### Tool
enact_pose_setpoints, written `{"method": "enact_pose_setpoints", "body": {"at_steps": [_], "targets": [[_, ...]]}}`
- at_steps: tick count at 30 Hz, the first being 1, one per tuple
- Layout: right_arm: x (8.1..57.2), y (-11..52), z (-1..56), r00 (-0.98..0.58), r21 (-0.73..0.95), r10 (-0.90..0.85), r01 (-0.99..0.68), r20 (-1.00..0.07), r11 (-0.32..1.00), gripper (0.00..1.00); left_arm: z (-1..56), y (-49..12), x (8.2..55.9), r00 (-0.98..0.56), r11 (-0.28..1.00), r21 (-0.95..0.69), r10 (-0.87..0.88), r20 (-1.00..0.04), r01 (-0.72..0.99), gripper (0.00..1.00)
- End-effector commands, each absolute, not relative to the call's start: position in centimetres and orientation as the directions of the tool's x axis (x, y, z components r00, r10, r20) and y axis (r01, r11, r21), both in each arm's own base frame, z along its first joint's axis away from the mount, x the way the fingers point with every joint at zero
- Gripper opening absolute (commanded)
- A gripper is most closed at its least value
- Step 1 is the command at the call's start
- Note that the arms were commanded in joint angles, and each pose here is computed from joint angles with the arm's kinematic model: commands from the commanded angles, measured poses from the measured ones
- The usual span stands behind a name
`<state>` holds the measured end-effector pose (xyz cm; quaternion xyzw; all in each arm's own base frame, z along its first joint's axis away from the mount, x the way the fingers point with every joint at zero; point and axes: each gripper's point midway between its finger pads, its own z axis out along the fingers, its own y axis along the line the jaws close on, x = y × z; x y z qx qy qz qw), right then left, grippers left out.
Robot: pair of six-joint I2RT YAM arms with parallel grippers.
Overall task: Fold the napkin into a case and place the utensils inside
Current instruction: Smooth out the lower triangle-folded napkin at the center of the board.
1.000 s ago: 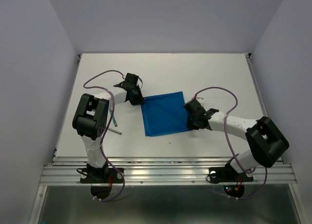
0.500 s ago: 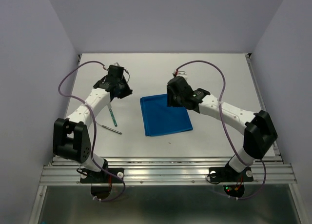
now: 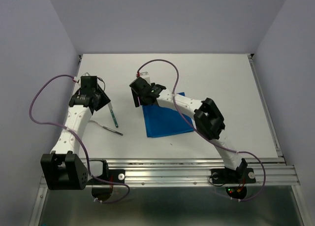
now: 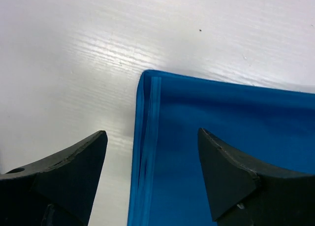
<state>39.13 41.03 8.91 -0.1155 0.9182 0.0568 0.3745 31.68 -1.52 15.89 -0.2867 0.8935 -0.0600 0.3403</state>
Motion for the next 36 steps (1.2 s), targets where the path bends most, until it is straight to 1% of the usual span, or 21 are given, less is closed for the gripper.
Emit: {"method": "enact_pose_setpoints", "body": {"at_steps": [1,4,5,10,14,17,18,20,21,22,24,25,26,27,29,30,31,32,33,35,36], "targets": [[41.0,41.6,10.1,-0.657,-0.018,-0.161,-0.22,-0.737,0.975,0.79,15.4,-0.8,30.1,-0.627,0.846,-0.266,-0.524,-0.576,-0.462,0.45],[41.2,42.1,7.9,-0.664,-0.057,-0.188,-0.214,-0.724,0.975,0.8,14.4,-0.9,29.8,-0.642,0.849,-0.265,-0.521,-0.562,-0.457,0.45],[41.3,42.2,8.1,-0.66,-0.052,-0.184,-0.214,-0.728,0.975,0.8,14.4,-0.9,29.8,-0.642,0.849,-0.266,-0.521,-0.563,-0.456,0.45],[41.6,42.4,5.4,-0.676,-0.075,-0.194,-0.202,-0.711,0.977,0.8,13.7,-1.1,29.7,-0.655,0.857,-0.266,-0.511,-0.556,-0.442,0.45],[41.7,42.3,3.8,-0.684,-0.093,-0.202,-0.193,-0.701,0.977,0.76,13.3,-1.1,29.6,-0.661,0.858,-0.264,-0.508,-0.552,-0.44,0.45],[41.5,42.2,2.8,-0.693,-0.096,-0.2,-0.186,-0.693,0.978,0.6,13.2,-1.2,29.6,-0.663,0.858,-0.264,-0.508,-0.549,-0.44,0.45],[41.4,42.2,2.7,-0.695,-0.09,-0.199,-0.191,-0.691,0.977,0.5,13.2,-1.2,29.6,-0.663,0.858,-0.266,-0.51,-0.548,-0.44,0.45],[41.1,42.6,2.5,-0.701,-0.063,-0.193,-0.208,-0.686,0.976,0.35,13.1,-1.2,29.6,-0.665,0.859,-0.265,-0.509,-0.547,-0.439,0.45],[40.8,43.0,2.6,-0.705,-0.044,-0.194,-0.226,-0.682,0.973,0.21,13.2,-1.2,29.6,-0.663,0.857,-0.268,-0.511,-0.547,-0.44,0.45],[40.6,42.9,2.3,-0.709,-0.042,-0.199,-0.233,-0.677,0.971,0.14,13.1,-1.3,29.6,-0.665,0.858,-0.27,-0.51,-0.545,-0.437,0.45],[40.4,43.4,2.6,-0.707,-0.016,-0.197,-0.254,-0.679,0.967,0.04,13.2,-1.5,29.6,-0.665,0.858,-0.28,-0.512,-0.544,-0.431,0.45],[40.2,43.7,3.2,-0.708,0.006,-0.192,-0.267,-0.68,0.964,0.01,13.1,-1.6,29.6,-0.668,0.858,-0.282,-0.512,-0.541,-0.429,0.45],[39.8,43.6,2.9,-0.712,0.012,-0.198,-0.279,-0.673,0.96,0.01,13.1,-2.0,29.7,-0.673,0.859,-0.3,-0.511,-0.534,-0.414,0.46],[39.5,44.0,4.0,-0.711,0.042,-0.19,-0.296,-0.677,0.954,0.01,13.1,-2.3,29.7,-0.68,0.86,-0.313,-0.51,-0.527,-0.402,0.55],[38.6,44.2,4.6,-0.717,0.082,-0.191,-0.327,-0.67,0.941,0.01,12.9,-3.2,29.8,-0.695,0.861,-0.348,-0.505,-0.511,-0.37,0.63],[38.3,43.6,3.7,-0.723,0.099,-0.193,-0.34,-0.664,0.935,0.01,12.8,-3.5,29.8,-0.7,0.861,-0.36,-0.504,-0.505,-0.36,0.66],[37.4,44.1,4.1,-0.73,0.142,-0.193,-0.37,-0.656,0.918,0.01,12.6,-3.9,29.8,-0.707,0.856,-0.377,-0.509,-0.492,-0.354,0.71],[37.6,44.4,6.2,-0.715,0.198,-0.156,-0.385,-0.682,0.901,0.01,12.4,-4.8,29.8,-0.718,0.85,-0.416,-0.507,-0.477,-0.324,0.73],[36.8,43.3,5.0,-0.738,0.208,-0.163,-0.384,-0.655,0.9,0.01,12.2,-5.3,29.9,-0.725,0.844,-0.434,-0.509,-0.465,-0.314,0.76],[35.7,43.5,6.5,-0.751,0.283,-0.149,-0.413,-0.643,0.866,0.01,11.9,-6.1,30.4,-0.727,0.826,-0.478,-0.52,-0.448,-0.297,0.79],[34.5,43.5,5.9,-0.765,0.316,-0.158,-0.433,-0.625,0.844,0.01,11.6,-7.0,30.2,-0.744,0.813,-0.509,-0.52,-0.42,-0.281,0.82]]}}
